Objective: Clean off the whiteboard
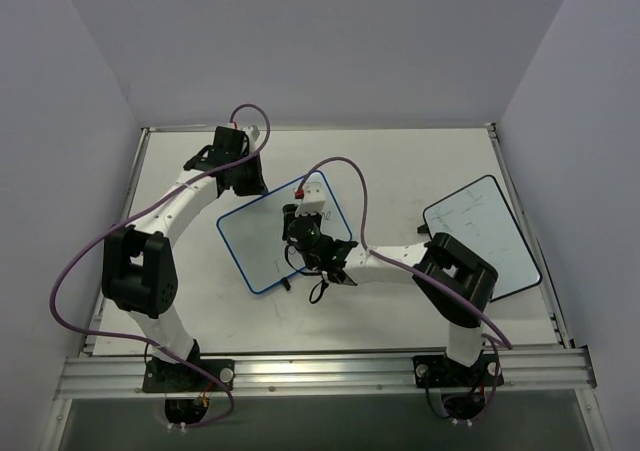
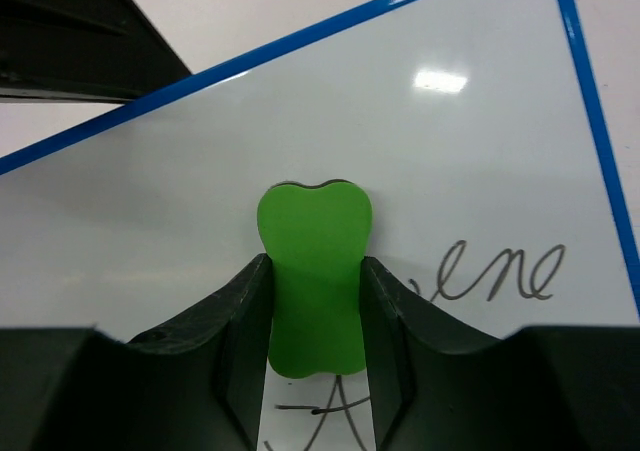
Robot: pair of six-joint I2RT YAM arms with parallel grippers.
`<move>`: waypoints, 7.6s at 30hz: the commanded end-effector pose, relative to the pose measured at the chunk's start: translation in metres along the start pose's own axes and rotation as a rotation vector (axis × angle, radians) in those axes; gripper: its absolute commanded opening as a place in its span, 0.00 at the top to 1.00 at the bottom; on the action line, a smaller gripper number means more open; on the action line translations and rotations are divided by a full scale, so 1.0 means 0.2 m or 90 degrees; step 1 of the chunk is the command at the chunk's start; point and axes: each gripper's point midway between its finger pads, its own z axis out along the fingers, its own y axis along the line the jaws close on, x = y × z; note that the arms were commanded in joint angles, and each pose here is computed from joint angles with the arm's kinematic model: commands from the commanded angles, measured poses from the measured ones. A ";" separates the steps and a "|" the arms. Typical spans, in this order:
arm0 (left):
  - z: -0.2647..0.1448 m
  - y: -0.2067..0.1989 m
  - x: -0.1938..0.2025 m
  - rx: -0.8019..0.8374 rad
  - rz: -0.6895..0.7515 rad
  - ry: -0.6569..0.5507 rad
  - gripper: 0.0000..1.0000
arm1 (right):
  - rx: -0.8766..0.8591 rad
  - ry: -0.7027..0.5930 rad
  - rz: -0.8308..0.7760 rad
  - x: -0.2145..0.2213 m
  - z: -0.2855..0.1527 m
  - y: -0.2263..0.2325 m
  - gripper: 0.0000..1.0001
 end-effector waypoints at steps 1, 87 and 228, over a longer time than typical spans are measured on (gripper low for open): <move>-0.03 -0.05 0.05 0.020 0.012 0.019 0.98 | 0.078 0.072 -0.038 0.20 0.01 -0.28 1.00; -0.01 -0.06 0.07 0.014 0.021 0.026 0.98 | 0.133 0.093 0.015 0.20 -0.07 -0.71 1.00; -0.05 -0.15 0.08 0.030 0.042 0.019 0.98 | -0.038 0.106 0.031 0.53 -0.27 0.03 1.00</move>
